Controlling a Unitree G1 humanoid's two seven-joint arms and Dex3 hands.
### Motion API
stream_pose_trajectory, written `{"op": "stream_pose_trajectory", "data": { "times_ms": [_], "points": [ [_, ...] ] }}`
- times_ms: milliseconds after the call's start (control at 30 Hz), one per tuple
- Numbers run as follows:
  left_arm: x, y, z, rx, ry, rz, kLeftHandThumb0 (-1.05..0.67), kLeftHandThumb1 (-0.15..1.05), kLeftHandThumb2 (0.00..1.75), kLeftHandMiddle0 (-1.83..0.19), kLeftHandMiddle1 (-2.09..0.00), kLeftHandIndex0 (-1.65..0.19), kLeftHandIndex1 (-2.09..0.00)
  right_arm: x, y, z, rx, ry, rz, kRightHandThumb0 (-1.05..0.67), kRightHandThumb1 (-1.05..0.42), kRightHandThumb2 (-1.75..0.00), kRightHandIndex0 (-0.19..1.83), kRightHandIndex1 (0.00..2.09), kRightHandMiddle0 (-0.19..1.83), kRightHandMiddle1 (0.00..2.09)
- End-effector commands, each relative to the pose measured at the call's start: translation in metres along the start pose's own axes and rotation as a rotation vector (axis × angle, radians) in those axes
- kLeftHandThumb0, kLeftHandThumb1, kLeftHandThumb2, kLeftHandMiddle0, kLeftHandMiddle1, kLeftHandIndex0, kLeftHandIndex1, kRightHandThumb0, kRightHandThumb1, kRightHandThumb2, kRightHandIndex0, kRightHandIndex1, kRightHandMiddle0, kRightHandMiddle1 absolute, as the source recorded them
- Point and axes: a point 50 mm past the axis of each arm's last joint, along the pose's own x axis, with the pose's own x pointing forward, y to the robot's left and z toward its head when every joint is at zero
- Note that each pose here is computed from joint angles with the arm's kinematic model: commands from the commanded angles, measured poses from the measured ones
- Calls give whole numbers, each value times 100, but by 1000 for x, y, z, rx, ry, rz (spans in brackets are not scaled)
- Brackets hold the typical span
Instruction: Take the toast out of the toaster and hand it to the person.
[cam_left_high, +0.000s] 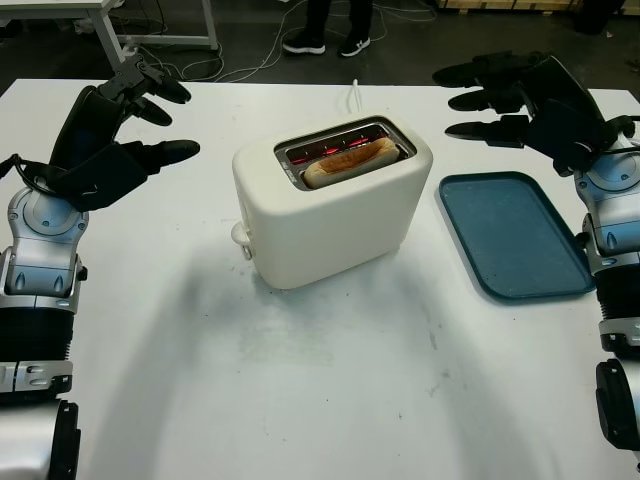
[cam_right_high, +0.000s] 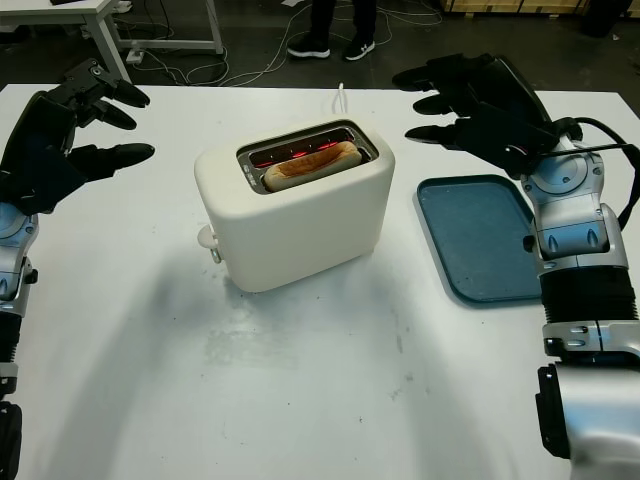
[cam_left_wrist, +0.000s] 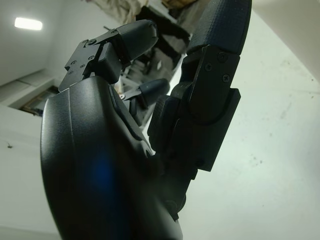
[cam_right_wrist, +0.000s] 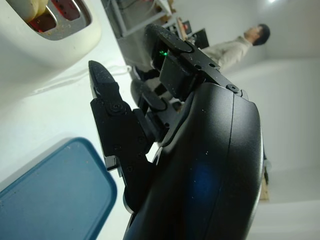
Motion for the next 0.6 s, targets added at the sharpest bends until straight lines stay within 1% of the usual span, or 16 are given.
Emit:
{"op": "stream_pose_trajectory", "data": {
  "times_ms": [0,67,133,267,467,567],
  "points": [
    [0,-1,0,3,0,-2,-95,92,2,-16,-141,-18,-127,0,2,0,-5,7,5,-9,-80,0,84,6,77,1],
    [0,-1,0,-3,9,-1,-96,91,2,-17,-140,-19,-127,1,2,-1,-5,15,11,-10,-80,0,83,5,76,0],
    [0,0,1,-1,-1,3,-94,91,2,-17,-140,-19,-126,1,2,1,1,9,13,-12,-81,0,82,5,75,0],
    [0,1,3,5,-18,7,-94,91,2,-17,-140,-19,-126,-1,1,2,2,-5,1,-9,-80,0,84,6,75,0],
    [0,-1,0,-22,6,0,-95,90,1,-16,-141,-19,-127,0,2,0,-13,27,9,-12,-81,0,82,4,76,0],
    [0,1,3,15,-15,4,-94,91,1,-17,-141,-19,-127,0,2,1,5,6,3,-11,-81,0,84,5,76,0]
  ]
}}
